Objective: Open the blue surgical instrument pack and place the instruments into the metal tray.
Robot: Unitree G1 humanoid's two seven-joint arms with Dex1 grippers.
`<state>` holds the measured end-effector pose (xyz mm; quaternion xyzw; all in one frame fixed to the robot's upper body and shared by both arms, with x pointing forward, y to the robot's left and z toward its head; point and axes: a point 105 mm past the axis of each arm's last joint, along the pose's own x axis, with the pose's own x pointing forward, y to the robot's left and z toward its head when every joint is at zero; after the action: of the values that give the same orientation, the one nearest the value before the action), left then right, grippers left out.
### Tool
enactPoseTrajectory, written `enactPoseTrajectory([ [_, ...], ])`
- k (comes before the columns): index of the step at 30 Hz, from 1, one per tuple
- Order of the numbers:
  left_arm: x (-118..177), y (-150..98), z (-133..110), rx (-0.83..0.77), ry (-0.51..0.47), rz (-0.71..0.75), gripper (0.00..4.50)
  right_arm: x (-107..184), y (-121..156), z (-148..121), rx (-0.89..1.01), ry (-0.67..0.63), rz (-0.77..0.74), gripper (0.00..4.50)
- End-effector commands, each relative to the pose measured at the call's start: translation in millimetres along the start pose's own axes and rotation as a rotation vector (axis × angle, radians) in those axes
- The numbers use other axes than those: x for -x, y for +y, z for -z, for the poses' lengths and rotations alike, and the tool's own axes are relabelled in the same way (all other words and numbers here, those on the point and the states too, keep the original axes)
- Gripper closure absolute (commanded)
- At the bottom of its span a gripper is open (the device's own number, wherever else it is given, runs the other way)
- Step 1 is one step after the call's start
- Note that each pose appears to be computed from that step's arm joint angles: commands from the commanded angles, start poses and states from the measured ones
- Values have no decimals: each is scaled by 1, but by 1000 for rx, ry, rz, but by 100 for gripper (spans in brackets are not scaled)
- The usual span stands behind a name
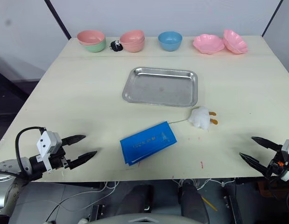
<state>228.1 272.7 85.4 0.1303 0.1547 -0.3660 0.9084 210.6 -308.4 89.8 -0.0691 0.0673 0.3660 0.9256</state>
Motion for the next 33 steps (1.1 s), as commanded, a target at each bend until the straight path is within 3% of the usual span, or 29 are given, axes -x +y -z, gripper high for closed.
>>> enactPoseTrajectory([
  [1,3,2,-6,-27,-23,-8,0,0,-3,-12,48,-17,7,4],
  [13,-1,-6,-6,-62,-20,71,0,-26,7,-29,68,-54,-52,4],
  [26,-25,-35,-14,-75,5,213,0,-85,32,-51,97,-59,-163,4],
  [29,-32,-39,-18,-85,-2,248,87,-101,43,-55,70,-48,-233,0],
  [31,-34,-41,-17,-91,9,270,182,-110,50,-58,69,-44,-280,0],
  [33,-36,-43,-16,-100,20,296,281,-120,56,-61,77,-40,-324,55],
])
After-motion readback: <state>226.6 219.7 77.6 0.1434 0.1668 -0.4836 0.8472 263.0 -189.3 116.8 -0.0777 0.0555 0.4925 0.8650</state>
